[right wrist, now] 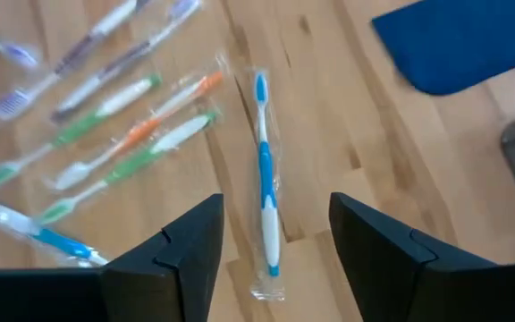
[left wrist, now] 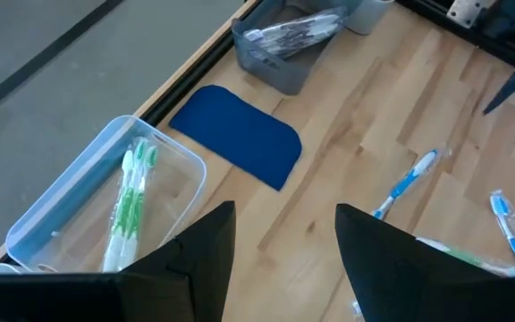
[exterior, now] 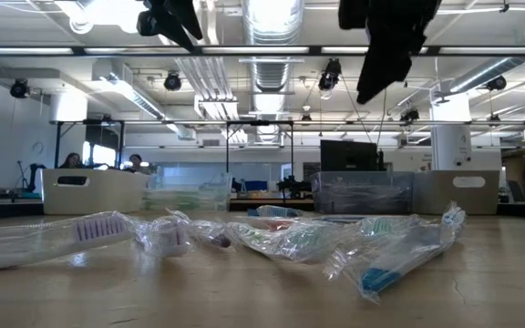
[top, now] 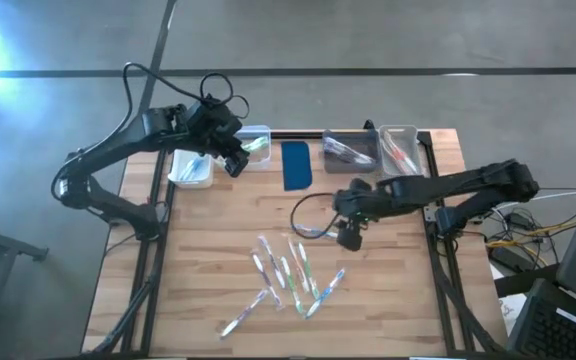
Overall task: Pick & Place Toothbrushes
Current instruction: Put the blue toothbrush into the white bin
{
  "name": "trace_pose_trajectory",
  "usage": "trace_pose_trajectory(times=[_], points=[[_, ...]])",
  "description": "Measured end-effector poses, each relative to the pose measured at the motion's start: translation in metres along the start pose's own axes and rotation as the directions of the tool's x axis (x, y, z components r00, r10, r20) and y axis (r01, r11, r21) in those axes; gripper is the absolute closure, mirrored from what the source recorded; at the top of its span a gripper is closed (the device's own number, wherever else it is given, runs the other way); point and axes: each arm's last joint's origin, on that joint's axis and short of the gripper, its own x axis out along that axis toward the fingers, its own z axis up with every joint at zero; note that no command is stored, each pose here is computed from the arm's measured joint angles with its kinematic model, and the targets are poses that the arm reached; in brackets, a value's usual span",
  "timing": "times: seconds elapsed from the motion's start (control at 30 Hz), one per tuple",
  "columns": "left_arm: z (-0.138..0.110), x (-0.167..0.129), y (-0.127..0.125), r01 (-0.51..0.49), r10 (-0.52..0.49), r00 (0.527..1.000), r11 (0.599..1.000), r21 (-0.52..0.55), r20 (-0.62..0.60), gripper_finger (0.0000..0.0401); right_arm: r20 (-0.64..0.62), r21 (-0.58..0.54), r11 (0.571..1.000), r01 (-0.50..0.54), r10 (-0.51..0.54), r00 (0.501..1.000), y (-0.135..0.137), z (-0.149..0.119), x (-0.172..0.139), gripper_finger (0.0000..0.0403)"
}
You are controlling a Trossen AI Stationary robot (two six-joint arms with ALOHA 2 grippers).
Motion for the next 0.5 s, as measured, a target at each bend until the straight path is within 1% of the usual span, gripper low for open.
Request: trace_pose_trajectory(times=[0.1, 0.3, 0.5], points=[[0.000, 0.001, 0.000, 0.000, 0.000, 1.000, 1.000, 0.010, 0.002, 0.0204, -0.046, -0.014, 1.000, 0.016, -0.017, 0.999, 0.003, 0.000, 0.018, 0.0191], [0.001, 0.001, 0.000, 0.002, -0.002, 1.000, 1.000, 0.013, 0.008, 0.0204, -0.136, 0.004, 0.999, 0.052, -0.051, 0.989, 0.006, -0.002, 0.049, 0.0170], [0.002, 0.001, 0.000, 0.003, -0.003, 1.000, 1.000, 0.014, 0.014, 0.0204, -0.226, -0.016, 0.997, 0.072, -0.074, 0.971, 0.001, -0.005, 0.078, 0.0153]])
